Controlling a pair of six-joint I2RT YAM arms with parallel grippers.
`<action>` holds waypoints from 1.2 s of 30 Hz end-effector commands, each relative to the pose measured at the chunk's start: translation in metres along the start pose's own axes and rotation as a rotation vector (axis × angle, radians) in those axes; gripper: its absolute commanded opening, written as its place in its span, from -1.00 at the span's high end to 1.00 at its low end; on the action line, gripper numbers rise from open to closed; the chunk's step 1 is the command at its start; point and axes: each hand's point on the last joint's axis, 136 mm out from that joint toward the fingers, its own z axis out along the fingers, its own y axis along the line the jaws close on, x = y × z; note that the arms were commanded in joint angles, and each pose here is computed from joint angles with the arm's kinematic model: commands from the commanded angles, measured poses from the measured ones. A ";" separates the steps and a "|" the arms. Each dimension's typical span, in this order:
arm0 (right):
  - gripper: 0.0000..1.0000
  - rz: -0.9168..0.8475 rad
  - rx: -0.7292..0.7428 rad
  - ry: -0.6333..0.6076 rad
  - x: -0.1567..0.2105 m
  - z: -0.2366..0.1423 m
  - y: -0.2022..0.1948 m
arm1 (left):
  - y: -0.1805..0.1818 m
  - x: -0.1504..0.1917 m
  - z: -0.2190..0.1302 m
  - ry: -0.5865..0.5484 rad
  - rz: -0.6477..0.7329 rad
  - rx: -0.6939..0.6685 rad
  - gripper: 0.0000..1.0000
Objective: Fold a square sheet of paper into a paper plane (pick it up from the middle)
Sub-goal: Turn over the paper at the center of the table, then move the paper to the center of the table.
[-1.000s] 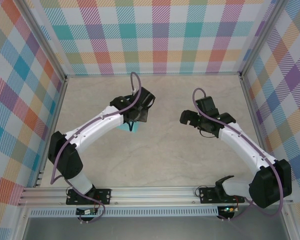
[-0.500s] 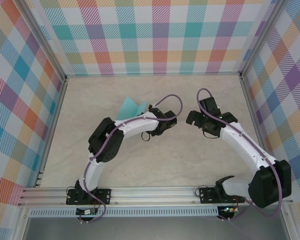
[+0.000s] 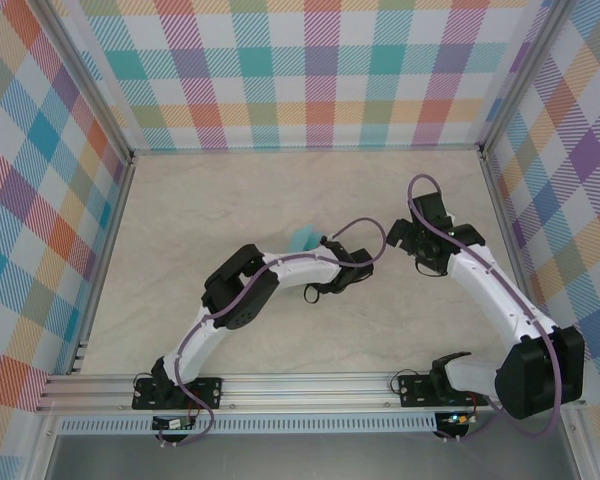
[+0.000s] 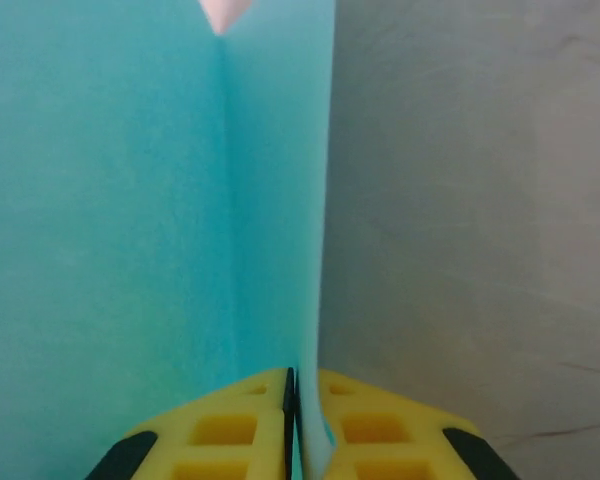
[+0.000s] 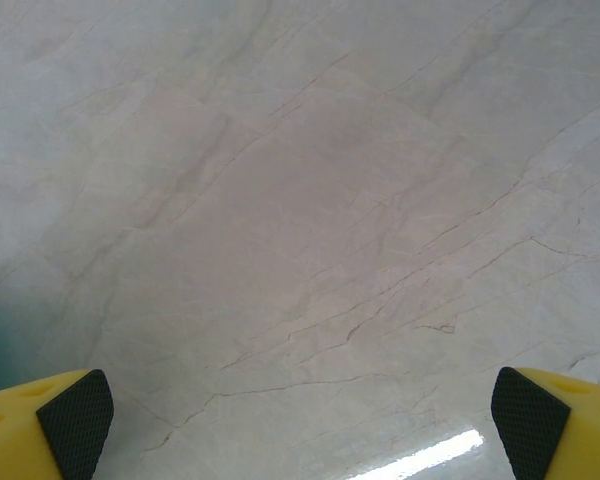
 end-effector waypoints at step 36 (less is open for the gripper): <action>0.37 -0.361 -0.559 0.598 0.168 0.053 0.262 | 0.151 0.081 0.000 0.164 -1.104 0.626 -1.00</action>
